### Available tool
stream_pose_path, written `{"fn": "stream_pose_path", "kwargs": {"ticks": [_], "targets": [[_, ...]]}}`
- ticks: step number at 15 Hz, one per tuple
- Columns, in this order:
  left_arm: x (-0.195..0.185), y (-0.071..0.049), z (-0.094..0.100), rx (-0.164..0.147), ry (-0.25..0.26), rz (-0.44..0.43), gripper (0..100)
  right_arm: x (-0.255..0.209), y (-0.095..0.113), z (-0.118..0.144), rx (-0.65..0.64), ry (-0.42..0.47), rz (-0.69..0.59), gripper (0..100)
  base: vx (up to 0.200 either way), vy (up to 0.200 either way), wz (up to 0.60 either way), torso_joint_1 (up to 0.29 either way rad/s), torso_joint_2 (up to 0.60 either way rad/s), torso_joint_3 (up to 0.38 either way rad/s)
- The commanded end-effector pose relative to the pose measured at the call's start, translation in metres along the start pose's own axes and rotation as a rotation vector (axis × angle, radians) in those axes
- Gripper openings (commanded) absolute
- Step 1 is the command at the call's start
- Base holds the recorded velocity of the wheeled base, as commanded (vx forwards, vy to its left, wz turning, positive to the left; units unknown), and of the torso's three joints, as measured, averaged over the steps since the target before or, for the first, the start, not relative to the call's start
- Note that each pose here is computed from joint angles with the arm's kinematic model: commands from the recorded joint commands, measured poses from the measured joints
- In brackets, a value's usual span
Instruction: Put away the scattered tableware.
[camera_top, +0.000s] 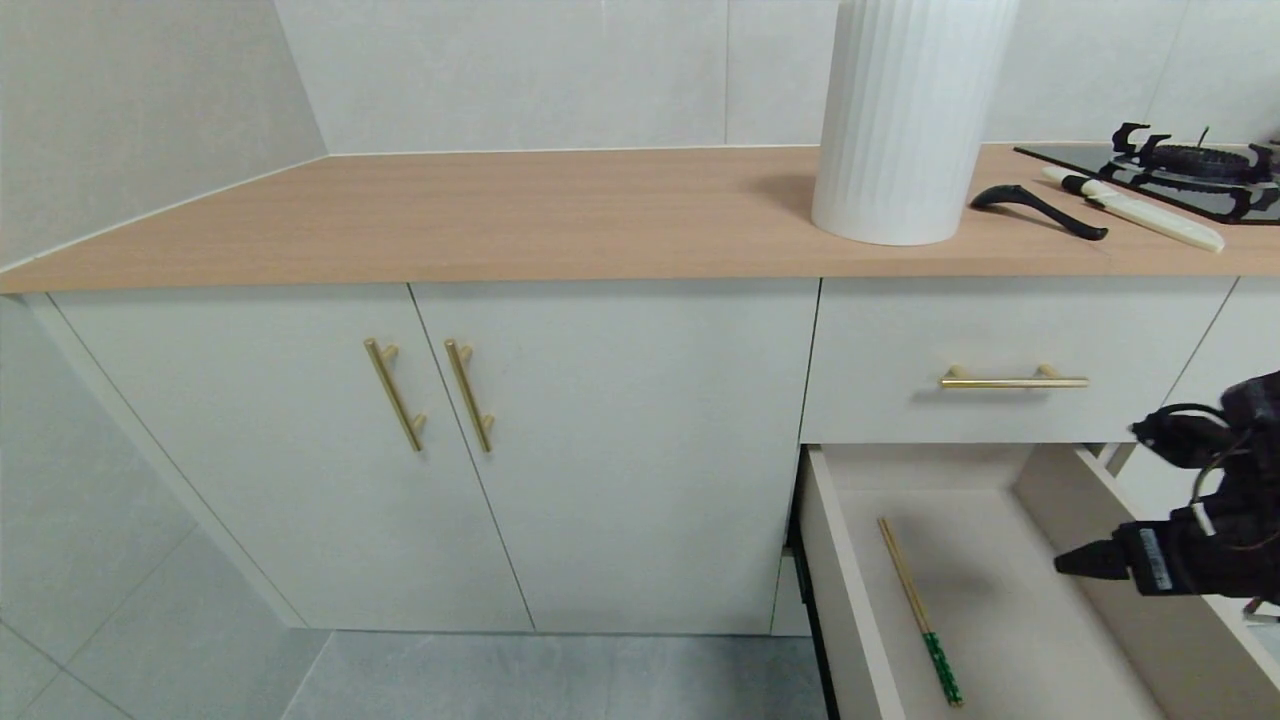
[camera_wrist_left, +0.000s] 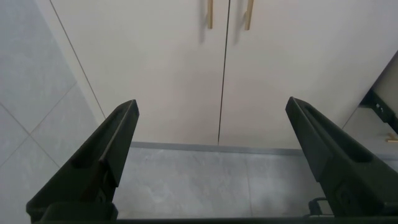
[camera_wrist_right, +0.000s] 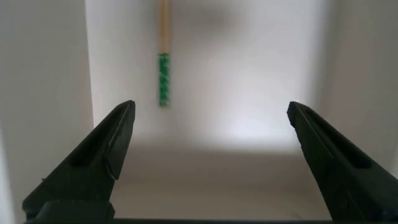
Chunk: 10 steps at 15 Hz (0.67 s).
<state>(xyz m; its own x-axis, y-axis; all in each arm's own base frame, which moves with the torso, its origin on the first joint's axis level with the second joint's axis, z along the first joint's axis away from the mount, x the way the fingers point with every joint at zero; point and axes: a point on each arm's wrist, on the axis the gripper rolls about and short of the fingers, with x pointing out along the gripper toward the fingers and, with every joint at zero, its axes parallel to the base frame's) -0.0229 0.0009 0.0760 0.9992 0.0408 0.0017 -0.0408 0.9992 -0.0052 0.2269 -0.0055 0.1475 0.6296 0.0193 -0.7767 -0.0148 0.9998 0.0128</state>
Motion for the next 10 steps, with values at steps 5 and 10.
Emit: {"fn": "stream_pose_path", "kwargs": {"ticks": [5,10], "targets": [[0.0001,0.0000,0.0000,-0.001,0.002,0.001,100,-0.0487,-0.0095,0.0047,0.008,-0.173,-0.025,100,0.000,0.000,0.00,0.008,-0.02,-0.012],[0.0001,0.0000,0.0000,0.001,0.002,0.001,100,-0.0529,-0.0092,0.0035,-0.009,-0.187,-0.031,100,0.000,0.000,0.00,0.108,-0.32,-0.255]]}}
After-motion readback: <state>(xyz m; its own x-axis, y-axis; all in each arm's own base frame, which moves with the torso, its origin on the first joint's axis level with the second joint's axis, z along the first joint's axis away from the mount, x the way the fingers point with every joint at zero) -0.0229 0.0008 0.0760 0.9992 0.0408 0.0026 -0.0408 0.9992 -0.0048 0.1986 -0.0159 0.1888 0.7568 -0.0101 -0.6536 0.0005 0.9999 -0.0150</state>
